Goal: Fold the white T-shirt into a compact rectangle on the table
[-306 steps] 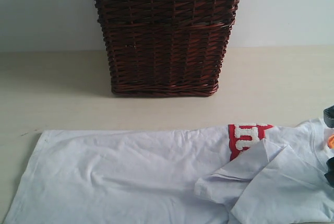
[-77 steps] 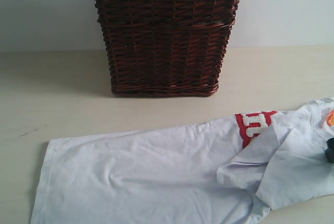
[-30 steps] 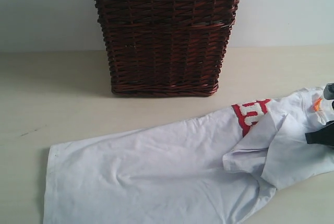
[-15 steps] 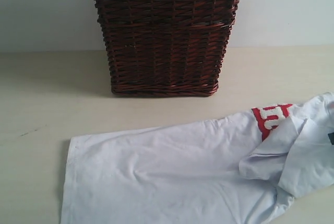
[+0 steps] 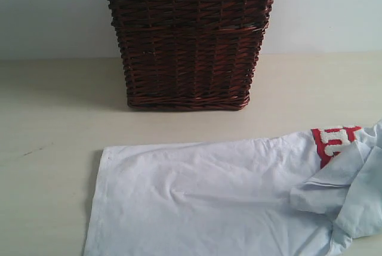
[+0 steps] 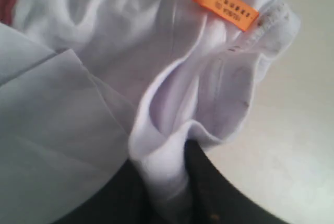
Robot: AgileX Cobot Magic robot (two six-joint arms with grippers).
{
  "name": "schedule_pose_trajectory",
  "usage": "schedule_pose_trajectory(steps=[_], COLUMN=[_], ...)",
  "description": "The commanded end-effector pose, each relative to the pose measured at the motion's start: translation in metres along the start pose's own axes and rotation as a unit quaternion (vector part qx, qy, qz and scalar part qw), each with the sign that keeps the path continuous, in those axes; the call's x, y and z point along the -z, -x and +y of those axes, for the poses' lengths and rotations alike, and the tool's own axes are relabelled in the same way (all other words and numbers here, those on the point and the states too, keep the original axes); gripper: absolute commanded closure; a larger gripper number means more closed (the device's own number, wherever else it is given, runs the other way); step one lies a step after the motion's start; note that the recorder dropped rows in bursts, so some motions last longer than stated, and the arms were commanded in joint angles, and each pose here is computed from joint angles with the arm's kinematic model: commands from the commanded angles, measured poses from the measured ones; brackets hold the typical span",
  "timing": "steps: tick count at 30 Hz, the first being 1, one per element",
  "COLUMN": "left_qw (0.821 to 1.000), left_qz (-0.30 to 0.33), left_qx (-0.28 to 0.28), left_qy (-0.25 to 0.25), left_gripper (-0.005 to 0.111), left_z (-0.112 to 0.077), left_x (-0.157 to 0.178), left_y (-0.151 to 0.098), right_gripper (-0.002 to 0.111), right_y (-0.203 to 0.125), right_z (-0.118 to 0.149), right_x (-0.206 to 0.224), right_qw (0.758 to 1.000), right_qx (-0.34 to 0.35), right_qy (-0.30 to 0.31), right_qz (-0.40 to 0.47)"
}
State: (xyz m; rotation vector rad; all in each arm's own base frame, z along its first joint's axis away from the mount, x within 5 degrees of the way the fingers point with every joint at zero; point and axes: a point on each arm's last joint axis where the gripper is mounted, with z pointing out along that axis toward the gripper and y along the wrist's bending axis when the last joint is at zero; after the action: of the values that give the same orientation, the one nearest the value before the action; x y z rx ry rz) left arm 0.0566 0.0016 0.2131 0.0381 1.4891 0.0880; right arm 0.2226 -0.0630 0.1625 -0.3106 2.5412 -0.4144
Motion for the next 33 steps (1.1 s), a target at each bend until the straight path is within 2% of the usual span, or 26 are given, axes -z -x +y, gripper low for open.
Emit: schedule_pose_trajectory(steps=[1, 4, 12, 22, 28, 33], left_qw=[1.0, 1.0, 1.0, 1.0, 1.0, 1.0], left_qz=[-0.003, -0.003, -0.003, -0.003, -0.003, -0.003], left_qx=[0.006, 0.006, 0.006, 0.006, 0.006, 0.006], left_qy=[0.001, 0.001, 0.001, 0.001, 0.001, 0.001], left_gripper=[0.107, 0.107, 0.107, 0.107, 0.107, 0.107], left_z=[0.0, 0.0, 0.0, 0.0, 0.0, 0.0], left_x=[0.0, 0.0, 0.0, 0.0, 0.0, 0.0], left_y=[0.0, 0.0, 0.0, 0.0, 0.0, 0.0], right_gripper=[0.108, 0.108, 0.108, 0.108, 0.108, 0.108], right_y=[-0.007, -0.007, -0.018, -0.034, -0.034, -0.021], right_z=[0.002, 0.0, -0.002, -0.028, -0.028, -0.035], right_x=[0.003, 0.007, 0.008, 0.007, 0.008, 0.019], right_qw=[0.999, 0.999, 0.994, 0.995, 0.995, 0.997], right_qx=[0.042, 0.048, 0.081, 0.025, 0.019, 0.002], right_qy=[-0.001, -0.007, -0.016, -0.044, -0.046, -0.063], right_qz=[0.009, 0.007, 0.068, 0.084, 0.081, 0.036])
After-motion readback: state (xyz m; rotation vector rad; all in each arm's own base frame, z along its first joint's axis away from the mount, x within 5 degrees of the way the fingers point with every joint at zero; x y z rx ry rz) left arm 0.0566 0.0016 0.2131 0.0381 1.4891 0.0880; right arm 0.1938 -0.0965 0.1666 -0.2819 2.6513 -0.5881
